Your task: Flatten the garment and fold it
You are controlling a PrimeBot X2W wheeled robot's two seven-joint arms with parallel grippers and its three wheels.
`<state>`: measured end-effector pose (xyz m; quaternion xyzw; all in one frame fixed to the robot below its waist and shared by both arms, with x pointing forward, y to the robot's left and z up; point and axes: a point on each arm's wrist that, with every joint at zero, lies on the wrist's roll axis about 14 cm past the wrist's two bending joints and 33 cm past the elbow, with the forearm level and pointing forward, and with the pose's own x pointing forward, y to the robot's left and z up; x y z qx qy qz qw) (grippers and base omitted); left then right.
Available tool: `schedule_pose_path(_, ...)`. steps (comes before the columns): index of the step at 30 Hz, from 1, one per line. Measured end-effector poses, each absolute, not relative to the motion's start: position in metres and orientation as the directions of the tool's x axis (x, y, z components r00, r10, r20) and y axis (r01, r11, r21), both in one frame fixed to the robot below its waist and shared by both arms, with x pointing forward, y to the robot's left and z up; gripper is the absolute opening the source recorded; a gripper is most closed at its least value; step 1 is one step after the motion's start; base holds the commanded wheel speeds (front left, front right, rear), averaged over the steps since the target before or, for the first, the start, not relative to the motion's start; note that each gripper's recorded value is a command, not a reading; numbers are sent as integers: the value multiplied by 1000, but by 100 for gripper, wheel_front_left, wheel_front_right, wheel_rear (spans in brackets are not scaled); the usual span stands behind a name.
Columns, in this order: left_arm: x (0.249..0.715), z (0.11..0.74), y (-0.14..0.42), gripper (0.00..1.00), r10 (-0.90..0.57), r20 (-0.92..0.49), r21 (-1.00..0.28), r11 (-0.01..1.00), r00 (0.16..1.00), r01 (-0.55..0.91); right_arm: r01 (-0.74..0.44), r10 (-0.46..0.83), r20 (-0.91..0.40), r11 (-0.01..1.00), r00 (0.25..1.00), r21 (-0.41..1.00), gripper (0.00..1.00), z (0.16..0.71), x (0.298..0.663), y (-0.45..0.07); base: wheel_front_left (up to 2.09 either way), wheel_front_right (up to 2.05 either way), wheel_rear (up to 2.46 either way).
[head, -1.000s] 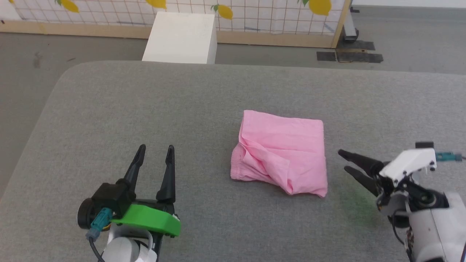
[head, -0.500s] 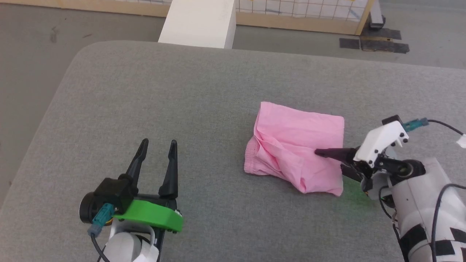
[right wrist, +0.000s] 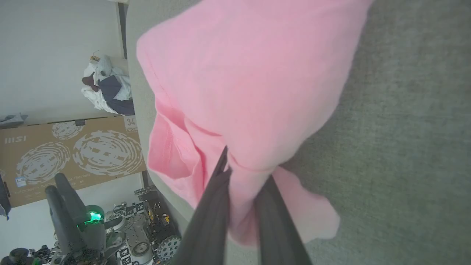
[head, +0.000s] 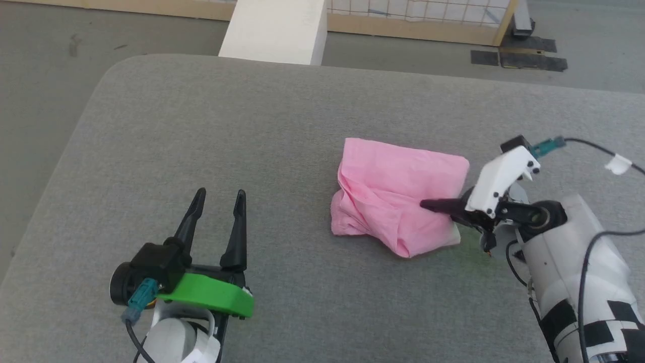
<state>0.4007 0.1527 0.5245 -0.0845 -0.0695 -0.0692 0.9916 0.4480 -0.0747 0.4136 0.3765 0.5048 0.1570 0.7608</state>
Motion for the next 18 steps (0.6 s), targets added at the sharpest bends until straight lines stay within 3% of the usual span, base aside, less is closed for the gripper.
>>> schedule_pose_path(4, 405, 526, 148, 100, -138, 155, -160, 974, 978, 163, 10, 535, -717, 799, 448, 602, 0, 417, 452, -85, 0, 0, 0)
schedule_pose_path(9, 414, 526, 134, 100, -178, 162, -142, 969, 971, 202, -163, 336, -821, 942, 462, 294, 0, 425, 456, -129, 0, 0, 0)
schedule_pose_path(13, 427, 529, 113, 100, -234, 180, -135, 956, 955, 260, -200, 185, -857, 975, 480, 98, 0, 435, 455, -172, 0, 0, 0)
schedule_pose_path(18, 448, 538, 79, 100, -323, 221, -126, 926, 920, 356, -155, -3, -864, 984, 503, -94, 0, 447, 451, -236, 0, 0, 0)
